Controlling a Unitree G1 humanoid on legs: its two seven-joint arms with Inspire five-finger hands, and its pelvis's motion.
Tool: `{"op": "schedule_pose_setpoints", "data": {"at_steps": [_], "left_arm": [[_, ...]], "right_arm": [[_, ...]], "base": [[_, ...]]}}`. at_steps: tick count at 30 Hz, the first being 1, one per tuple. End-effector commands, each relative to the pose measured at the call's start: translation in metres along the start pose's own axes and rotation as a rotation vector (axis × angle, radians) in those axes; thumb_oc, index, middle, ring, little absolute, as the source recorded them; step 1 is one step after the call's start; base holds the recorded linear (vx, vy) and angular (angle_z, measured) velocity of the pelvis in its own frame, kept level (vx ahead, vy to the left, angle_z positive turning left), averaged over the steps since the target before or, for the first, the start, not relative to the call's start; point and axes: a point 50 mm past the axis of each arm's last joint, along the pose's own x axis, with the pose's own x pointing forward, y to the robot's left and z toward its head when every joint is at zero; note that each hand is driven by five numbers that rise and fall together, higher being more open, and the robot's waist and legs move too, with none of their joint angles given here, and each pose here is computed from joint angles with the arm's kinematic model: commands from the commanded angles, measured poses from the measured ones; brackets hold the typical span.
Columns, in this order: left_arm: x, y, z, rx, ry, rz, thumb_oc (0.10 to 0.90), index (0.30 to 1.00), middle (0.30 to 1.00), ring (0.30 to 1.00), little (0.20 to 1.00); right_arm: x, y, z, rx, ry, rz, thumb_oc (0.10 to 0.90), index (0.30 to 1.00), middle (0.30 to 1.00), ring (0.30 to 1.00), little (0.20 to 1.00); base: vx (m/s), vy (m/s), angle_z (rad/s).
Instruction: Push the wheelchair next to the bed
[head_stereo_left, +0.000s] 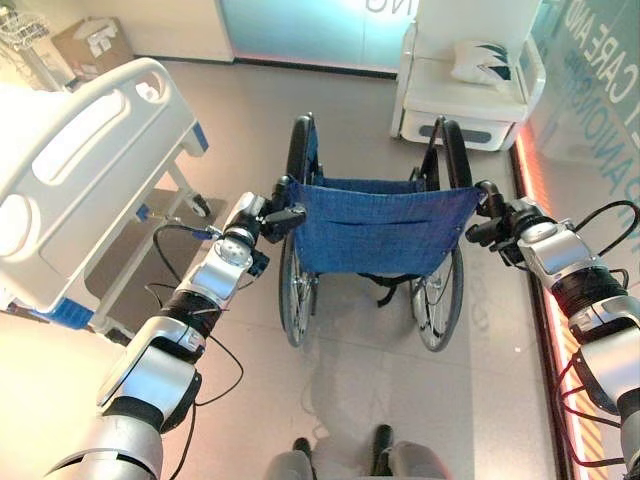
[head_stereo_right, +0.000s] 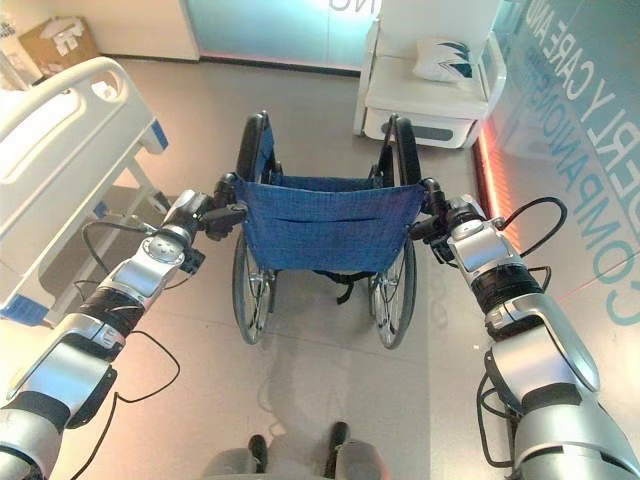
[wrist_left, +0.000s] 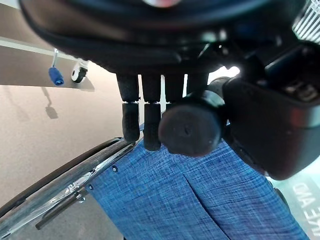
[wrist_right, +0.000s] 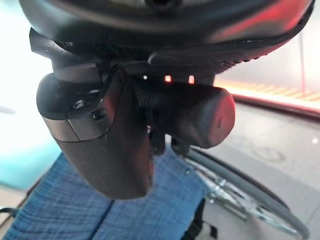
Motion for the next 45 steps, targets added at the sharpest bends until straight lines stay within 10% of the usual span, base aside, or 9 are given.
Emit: {"op": "schedule_pose_setpoints", "data": {"at_steps": [1, 22, 45], "left_arm": [[-0.007, -0.039, -0.03, 0.149, 0.034, -0.084, 0.4, 0.3, 0.3, 0.3, 0.3], [-0.015, 0.006, -0.047, 0.221, 0.11, -0.06, 0.4, 0.3, 0.3, 0.3, 0.3], [-0.023, -0.033, -0.043, 0.18, 0.031, -0.166, 0.4, 0.3, 0.3, 0.3, 0.3]], "right_arm": [[-0.016, -0.03, 0.055, -0.125, -0.234, -0.072, 0.4, 0.3, 0.3, 0.3, 0.3], [-0.014, -0.015, 0.047, -0.156, -0.264, 0.018, 0.4, 0.3, 0.3, 0.3, 0.3], [-0.024, -0.036, 0.057, -0.221, -0.26, -0.026, 0.4, 0.3, 0.3, 0.3, 0.3]], "base": [[0.53, -0.176, 0.15], [0.4, 0.093, -0.45], [0.35, -0.218, 0.49]]}}
